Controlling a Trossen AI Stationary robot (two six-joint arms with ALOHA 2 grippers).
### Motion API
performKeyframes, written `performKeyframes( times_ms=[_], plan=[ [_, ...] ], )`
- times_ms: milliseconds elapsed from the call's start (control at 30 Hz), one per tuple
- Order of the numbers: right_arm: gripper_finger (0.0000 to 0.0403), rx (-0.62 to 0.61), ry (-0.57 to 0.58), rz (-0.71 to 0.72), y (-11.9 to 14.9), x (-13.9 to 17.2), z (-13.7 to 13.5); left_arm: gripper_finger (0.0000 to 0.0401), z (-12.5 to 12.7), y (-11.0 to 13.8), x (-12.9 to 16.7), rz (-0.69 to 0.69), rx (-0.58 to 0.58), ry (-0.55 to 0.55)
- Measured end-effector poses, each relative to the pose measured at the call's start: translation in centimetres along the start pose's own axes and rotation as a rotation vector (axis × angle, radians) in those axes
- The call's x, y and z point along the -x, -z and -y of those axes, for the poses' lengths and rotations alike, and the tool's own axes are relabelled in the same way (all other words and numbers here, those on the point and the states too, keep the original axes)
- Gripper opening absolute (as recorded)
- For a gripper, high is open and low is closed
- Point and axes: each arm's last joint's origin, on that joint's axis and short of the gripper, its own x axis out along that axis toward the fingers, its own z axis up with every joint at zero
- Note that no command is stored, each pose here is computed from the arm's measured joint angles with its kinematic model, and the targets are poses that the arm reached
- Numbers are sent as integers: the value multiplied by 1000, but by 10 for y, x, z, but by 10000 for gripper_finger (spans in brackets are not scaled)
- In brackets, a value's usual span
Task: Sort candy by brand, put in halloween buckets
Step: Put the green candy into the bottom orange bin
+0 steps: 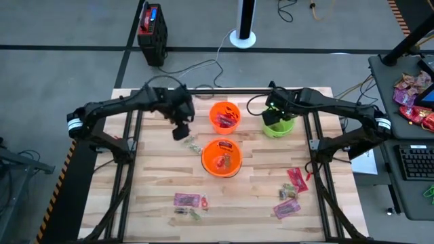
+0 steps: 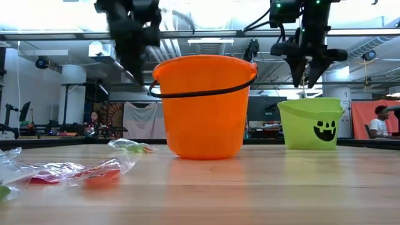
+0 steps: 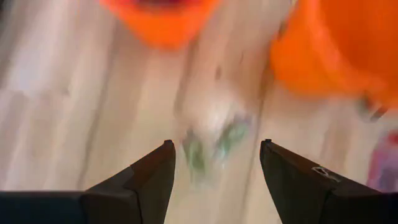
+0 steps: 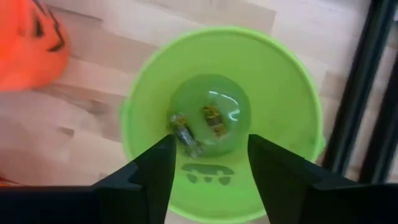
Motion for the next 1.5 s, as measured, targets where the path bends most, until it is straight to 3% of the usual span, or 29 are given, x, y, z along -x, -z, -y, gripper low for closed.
performKeyframes(
  times_ms=[233,367,600,800,1000,1200,1367,1500],
  plan=[
    [211,-5,-25,11,-1,0,-2,217,-6,48,-62,-83,-79,34],
    [211,-9,-41,24,-2,0,-4,217,-10,63,-86,-35,-62,-58],
    [210,-12,-52,33,-3,0,-5,212,-14,81,-103,-18,-36,-99],
    [210,-13,-53,35,-4,0,-5,186,-12,93,-113,-5,1,-34],
    [210,-13,-53,36,-4,0,-5,136,-13,97,-117,9,58,-55],
    [210,-13,-53,37,-4,0,-5,16,-13,94,-115,12,71,-54],
    [210,-12,-53,37,-4,1,-5,5,-12,82,-104,17,71,-46],
    [210,-3,-53,37,-4,1,-5,1,-10,57,-68,77,56,-52]
  ],
)
